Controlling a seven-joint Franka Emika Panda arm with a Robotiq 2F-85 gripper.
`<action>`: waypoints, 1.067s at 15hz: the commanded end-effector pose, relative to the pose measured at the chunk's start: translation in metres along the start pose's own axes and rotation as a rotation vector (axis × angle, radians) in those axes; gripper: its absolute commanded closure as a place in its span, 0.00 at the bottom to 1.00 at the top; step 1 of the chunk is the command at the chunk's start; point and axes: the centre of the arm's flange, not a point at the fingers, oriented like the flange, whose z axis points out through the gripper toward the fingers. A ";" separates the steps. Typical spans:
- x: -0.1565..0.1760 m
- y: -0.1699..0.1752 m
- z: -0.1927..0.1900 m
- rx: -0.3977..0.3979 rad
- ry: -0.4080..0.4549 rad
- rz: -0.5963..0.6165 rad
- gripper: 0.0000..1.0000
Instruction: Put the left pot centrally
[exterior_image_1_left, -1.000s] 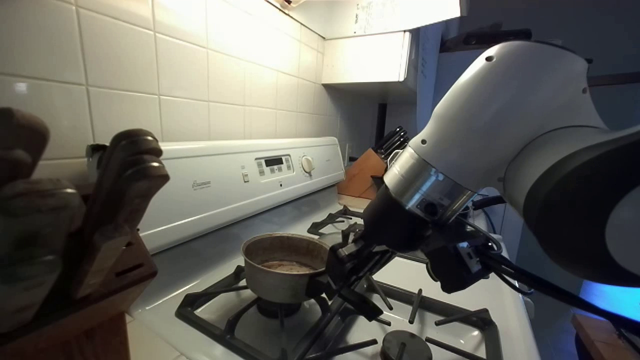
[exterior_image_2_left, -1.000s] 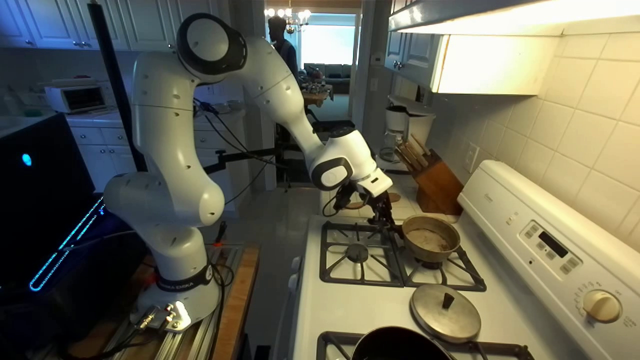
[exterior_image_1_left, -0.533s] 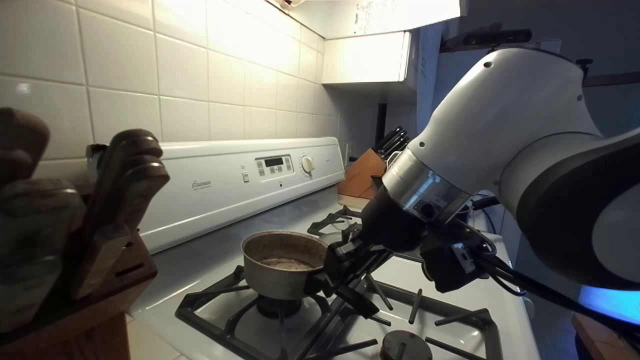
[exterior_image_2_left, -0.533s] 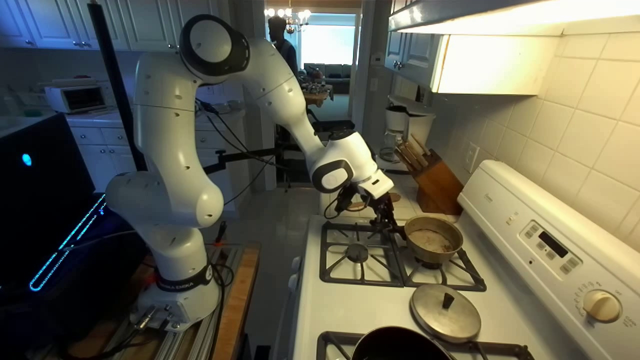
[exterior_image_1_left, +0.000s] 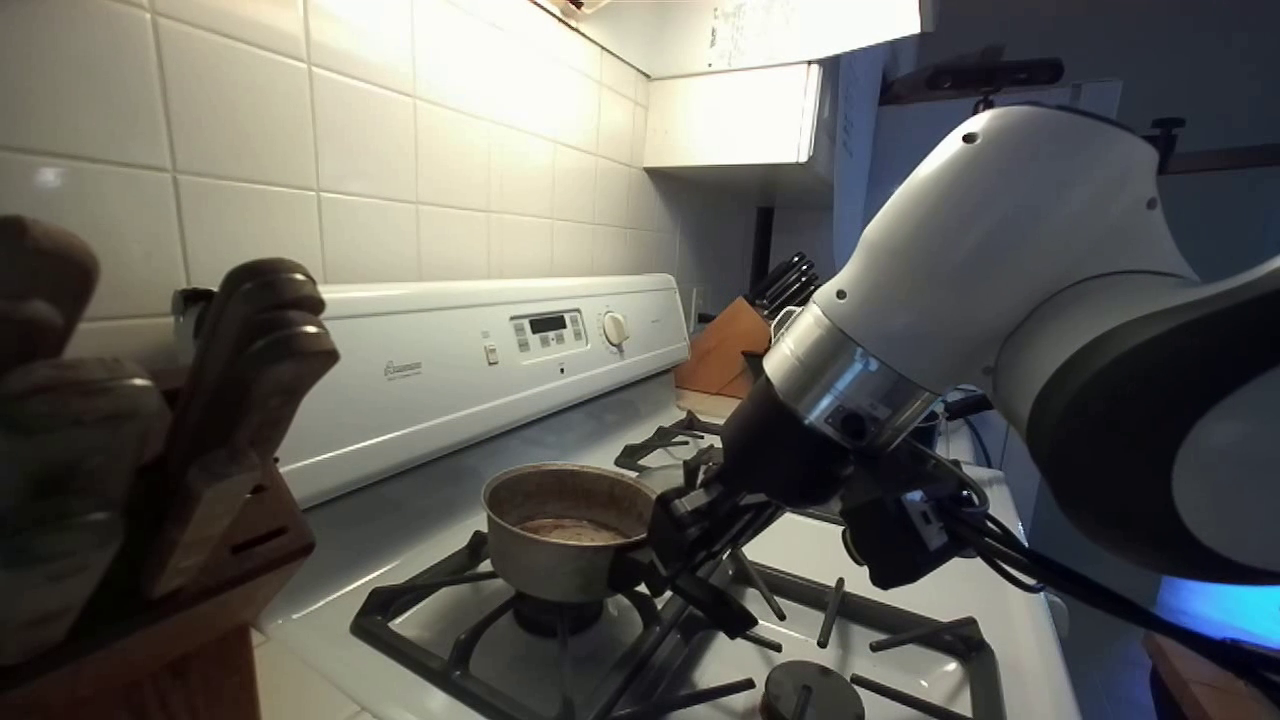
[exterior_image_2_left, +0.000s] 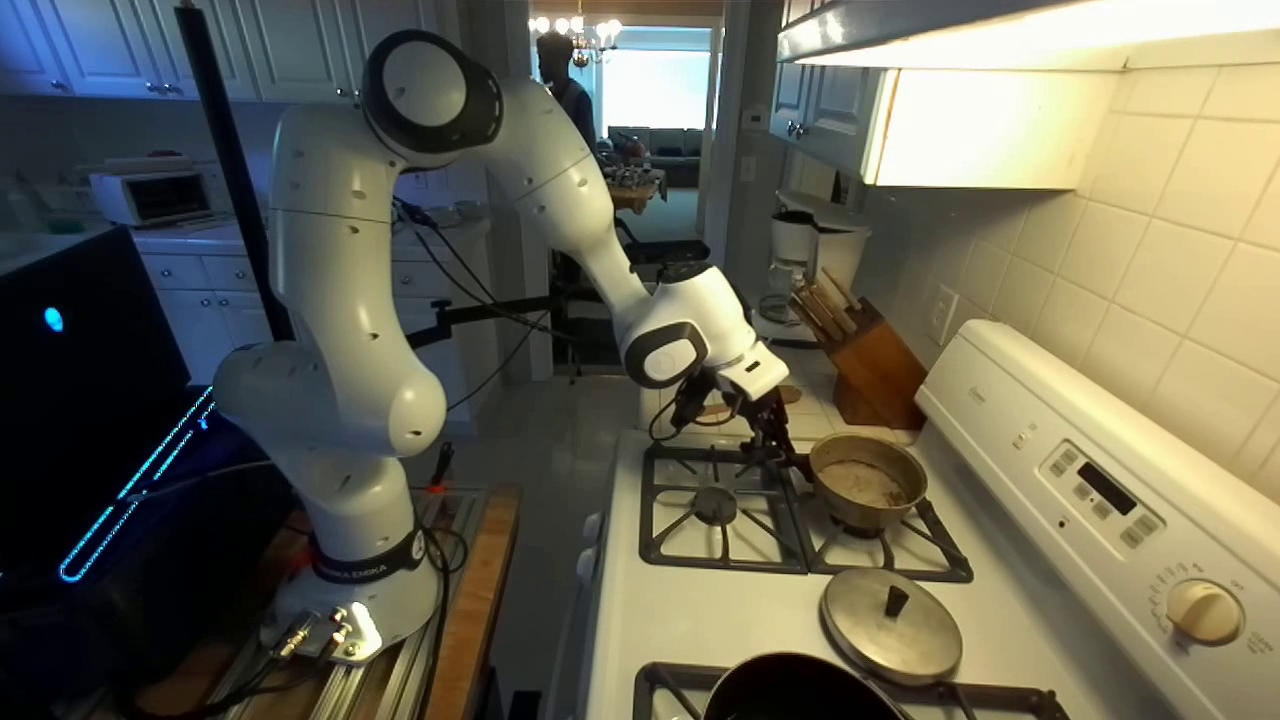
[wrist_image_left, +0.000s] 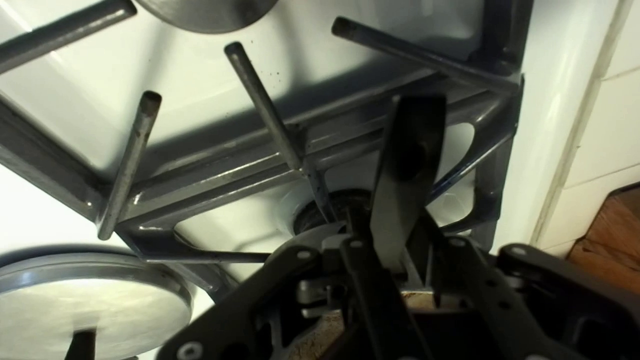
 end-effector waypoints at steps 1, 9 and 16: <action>0.007 -0.003 0.008 0.004 0.045 -0.019 0.49; 0.016 -0.004 -0.007 0.014 0.074 -0.015 0.03; 0.092 -0.009 -0.093 -0.050 0.136 0.054 0.00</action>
